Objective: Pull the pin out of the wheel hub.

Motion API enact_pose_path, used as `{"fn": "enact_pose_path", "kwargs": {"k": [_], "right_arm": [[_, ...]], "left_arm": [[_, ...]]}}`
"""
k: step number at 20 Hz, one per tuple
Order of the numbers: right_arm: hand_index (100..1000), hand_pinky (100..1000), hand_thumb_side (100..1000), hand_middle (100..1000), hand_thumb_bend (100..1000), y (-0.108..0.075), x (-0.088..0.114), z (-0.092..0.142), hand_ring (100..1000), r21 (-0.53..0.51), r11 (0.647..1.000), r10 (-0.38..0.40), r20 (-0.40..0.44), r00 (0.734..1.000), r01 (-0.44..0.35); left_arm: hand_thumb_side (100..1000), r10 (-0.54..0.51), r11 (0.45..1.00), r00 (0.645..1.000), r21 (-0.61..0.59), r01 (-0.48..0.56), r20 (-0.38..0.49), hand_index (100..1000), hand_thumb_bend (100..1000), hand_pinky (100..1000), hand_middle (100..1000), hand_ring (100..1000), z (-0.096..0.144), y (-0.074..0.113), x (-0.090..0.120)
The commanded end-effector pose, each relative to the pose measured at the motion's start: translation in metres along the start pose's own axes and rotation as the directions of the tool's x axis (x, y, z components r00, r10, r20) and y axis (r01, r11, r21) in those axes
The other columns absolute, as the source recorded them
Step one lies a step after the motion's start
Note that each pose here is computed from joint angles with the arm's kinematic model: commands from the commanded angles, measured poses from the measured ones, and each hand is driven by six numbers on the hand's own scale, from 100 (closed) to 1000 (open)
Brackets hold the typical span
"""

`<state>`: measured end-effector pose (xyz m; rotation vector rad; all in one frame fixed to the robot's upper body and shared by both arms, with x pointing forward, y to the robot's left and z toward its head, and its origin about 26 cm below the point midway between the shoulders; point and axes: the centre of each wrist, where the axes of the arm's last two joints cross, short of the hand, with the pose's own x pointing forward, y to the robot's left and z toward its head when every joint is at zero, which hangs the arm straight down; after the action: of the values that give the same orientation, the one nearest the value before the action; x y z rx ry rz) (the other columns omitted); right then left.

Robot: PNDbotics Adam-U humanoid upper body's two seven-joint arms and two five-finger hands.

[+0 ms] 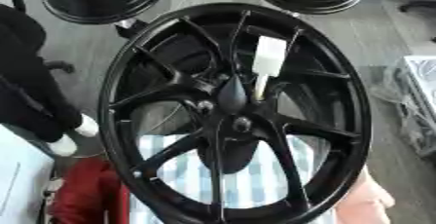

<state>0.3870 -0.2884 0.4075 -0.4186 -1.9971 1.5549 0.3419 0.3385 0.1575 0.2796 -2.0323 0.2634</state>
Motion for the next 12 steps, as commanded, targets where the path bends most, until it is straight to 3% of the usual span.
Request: {"fn": "enact_pose_path", "kwargs": {"k": [1, 6, 8, 12], "right_arm": [[785, 788, 349, 707, 100, -0.012, 0.007, -0.006, 760, 0.108, 0.99, 0.09, 0.021, 0.996, -0.092], [792, 805, 427, 726, 100, -0.013, 0.023, -0.035, 782, 0.298, 0.928, 0.188, 0.138, 0.972, -0.222], [800, 815, 510, 738, 100, -0.009, 0.03, -0.047, 795, 0.354, 0.893, 0.223, 0.187, 0.957, -0.277], [814, 839, 589, 754, 100, 0.009, 0.044, -0.074, 814, 0.406, 0.811, 0.314, 0.304, 0.899, -0.421]], "left_arm": [[594, -0.036, 0.999, 0.999, -0.007, 0.036, 0.032, 724, 207, 693, 706, 796, -0.005, 0.007, 0.01], [595, -0.039, 0.999, 0.999, -0.007, 0.04, 0.031, 723, 207, 693, 706, 796, -0.005, 0.009, 0.011], [594, -0.039, 0.999, 0.999, -0.008, 0.039, 0.03, 723, 206, 693, 706, 796, -0.005, 0.009, 0.011], [596, -0.033, 0.999, 0.999, -0.012, 0.033, 0.032, 723, 206, 693, 707, 797, -0.005, 0.007, 0.012]]}}
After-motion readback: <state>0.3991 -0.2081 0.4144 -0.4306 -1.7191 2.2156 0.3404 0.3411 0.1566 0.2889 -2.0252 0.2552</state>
